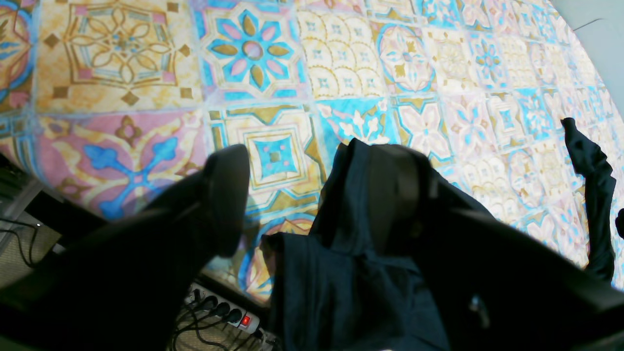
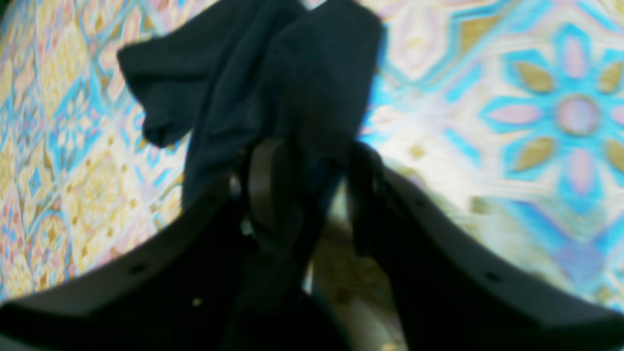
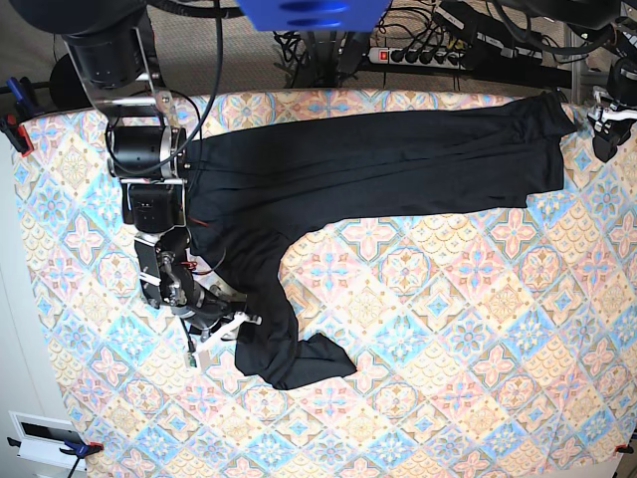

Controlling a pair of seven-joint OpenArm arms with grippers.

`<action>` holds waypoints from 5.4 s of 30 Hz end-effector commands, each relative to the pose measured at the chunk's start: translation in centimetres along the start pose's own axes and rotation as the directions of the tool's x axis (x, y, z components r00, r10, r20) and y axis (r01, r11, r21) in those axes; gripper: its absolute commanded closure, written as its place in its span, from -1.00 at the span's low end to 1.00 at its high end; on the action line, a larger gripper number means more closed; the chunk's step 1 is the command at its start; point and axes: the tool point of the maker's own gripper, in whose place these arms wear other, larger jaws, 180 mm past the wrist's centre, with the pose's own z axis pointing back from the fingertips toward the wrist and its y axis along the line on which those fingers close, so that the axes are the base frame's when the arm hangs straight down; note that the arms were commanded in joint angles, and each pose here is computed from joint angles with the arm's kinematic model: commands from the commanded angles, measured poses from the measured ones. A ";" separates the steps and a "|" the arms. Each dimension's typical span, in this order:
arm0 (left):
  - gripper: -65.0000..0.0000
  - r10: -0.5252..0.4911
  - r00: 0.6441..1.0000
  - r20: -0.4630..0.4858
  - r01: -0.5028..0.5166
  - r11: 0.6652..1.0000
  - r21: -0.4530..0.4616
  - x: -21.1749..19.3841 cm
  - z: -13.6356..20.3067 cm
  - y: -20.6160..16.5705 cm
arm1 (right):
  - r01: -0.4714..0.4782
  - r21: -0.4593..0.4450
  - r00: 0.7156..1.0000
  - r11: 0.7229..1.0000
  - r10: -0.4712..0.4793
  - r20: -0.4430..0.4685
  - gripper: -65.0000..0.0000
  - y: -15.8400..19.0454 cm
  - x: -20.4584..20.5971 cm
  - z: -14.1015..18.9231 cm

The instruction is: Layout the t-shirt on the table in an organized manner, then fold the t-shirt properly

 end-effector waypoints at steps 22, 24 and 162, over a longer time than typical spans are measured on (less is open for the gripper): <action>-0.16 -0.030 0.998 0.052 0.030 1.000 -0.007 1.9 0.5 -0.2 | -0.002 0.065 0.998 0.998 -0.002 0.070 0.36 3.4 2.6 -0.8; -0.16 -0.029 0.998 0.054 0.030 1.000 -0.008 2.0 0.4 -0.2 | -0.003 0.062 0.997 0.998 -0.002 0.072 0.36 3.2 2.6 -0.8; -0.15 -0.029 0.999 0.041 0.030 0.999 -0.014 1.7 0.1 -0.4 | -0.354 -0.027 0.907 0.935 0.350 0.235 1.00 9.6 -6.6 17.9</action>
